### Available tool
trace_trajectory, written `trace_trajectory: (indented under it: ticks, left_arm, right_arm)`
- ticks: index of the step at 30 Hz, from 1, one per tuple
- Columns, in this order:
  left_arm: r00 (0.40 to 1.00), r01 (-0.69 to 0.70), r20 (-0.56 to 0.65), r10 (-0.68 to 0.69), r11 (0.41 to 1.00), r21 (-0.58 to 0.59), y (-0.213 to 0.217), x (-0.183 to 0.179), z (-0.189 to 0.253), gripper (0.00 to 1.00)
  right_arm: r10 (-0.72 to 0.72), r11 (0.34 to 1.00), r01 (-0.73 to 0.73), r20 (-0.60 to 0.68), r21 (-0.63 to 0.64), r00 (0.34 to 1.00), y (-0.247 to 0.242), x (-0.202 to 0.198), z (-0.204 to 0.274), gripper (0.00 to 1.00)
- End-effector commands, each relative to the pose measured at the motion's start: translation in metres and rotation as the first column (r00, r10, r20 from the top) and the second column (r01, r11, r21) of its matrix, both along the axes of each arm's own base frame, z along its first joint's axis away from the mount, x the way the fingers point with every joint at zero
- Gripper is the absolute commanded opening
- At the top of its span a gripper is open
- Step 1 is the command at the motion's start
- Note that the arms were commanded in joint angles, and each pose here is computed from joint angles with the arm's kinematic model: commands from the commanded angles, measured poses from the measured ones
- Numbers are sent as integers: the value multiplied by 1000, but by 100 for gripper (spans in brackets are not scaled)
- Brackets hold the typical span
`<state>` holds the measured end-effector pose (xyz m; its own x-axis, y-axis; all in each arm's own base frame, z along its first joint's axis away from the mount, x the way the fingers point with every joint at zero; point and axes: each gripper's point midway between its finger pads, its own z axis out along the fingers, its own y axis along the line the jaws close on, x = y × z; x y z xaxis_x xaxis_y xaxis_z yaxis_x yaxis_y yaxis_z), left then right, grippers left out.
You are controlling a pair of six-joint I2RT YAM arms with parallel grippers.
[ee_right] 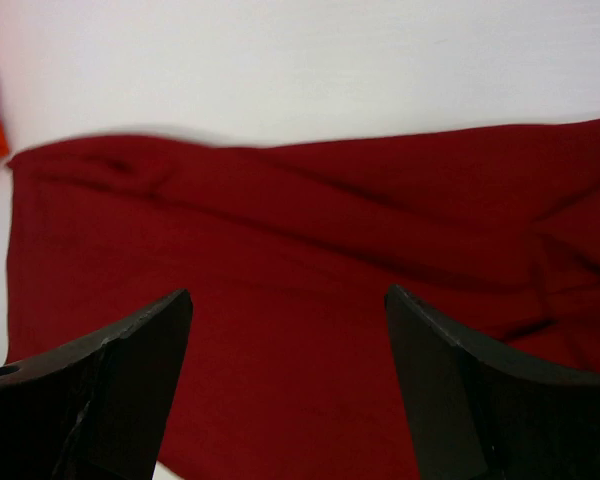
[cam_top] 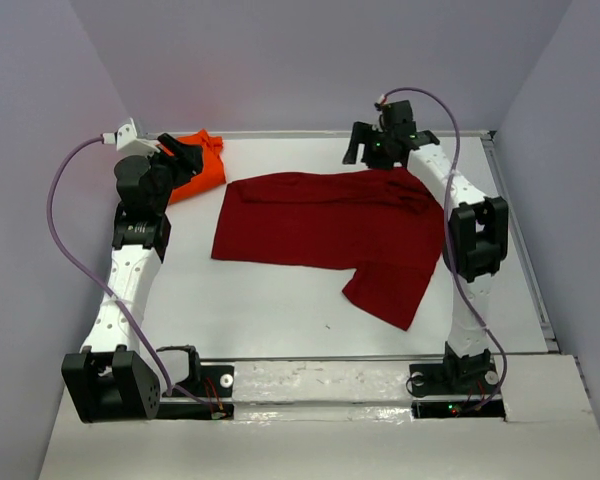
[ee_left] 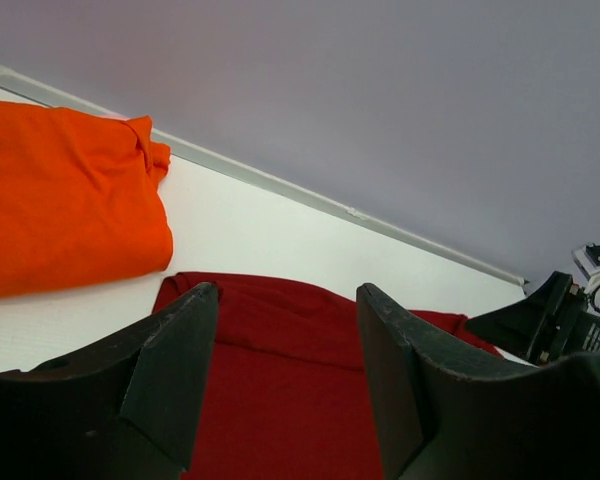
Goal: Fold and stack the t-shirts
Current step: Fold the flattened tshirt in 1/3 of the way
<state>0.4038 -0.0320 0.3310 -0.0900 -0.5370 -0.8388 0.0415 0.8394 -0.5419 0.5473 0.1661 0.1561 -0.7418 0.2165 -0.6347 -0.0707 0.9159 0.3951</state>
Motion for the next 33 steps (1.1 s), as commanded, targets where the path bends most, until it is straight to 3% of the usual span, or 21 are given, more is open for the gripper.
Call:
trace_trajectory:
  ticks: [1,4,9,14,21,28,33]
  left_arm:
    - [998,-1,68,1,1000,-2,1,-1,19,67]
    - [998,-2,68,3,1000,-3,2,-1,18,67]
    - [998,1,62,0,1000,-5,1,0,16,67]
    - [998,5,62,-5,1000,-9,0,0,15,67]
    - [998,10,62,-9,1000,-9,0,1,14,67]
    - [998,21,57,-20,1000,-14,-2,2,12,67]
    - [998,27,56,-26,999,-17,-3,2,12,67]
  right_arm:
    - [133,991,-132,67,-11,989,52,-28,18,84]
    - [238,971,-237,35,-19,971,102,-56,1,84]
    - [238,971,-238,-29,-19,971,110,-70,-31,84]
    - [123,981,-126,-32,-148,992,74,-61,-55,86]
    - [-17,987,15,-10,-157,1000,20,-15,-52,86]
    - [-103,937,113,48,-331,994,-22,15,-39,86]
    - [-130,948,134,33,-290,991,-38,28,-45,85]
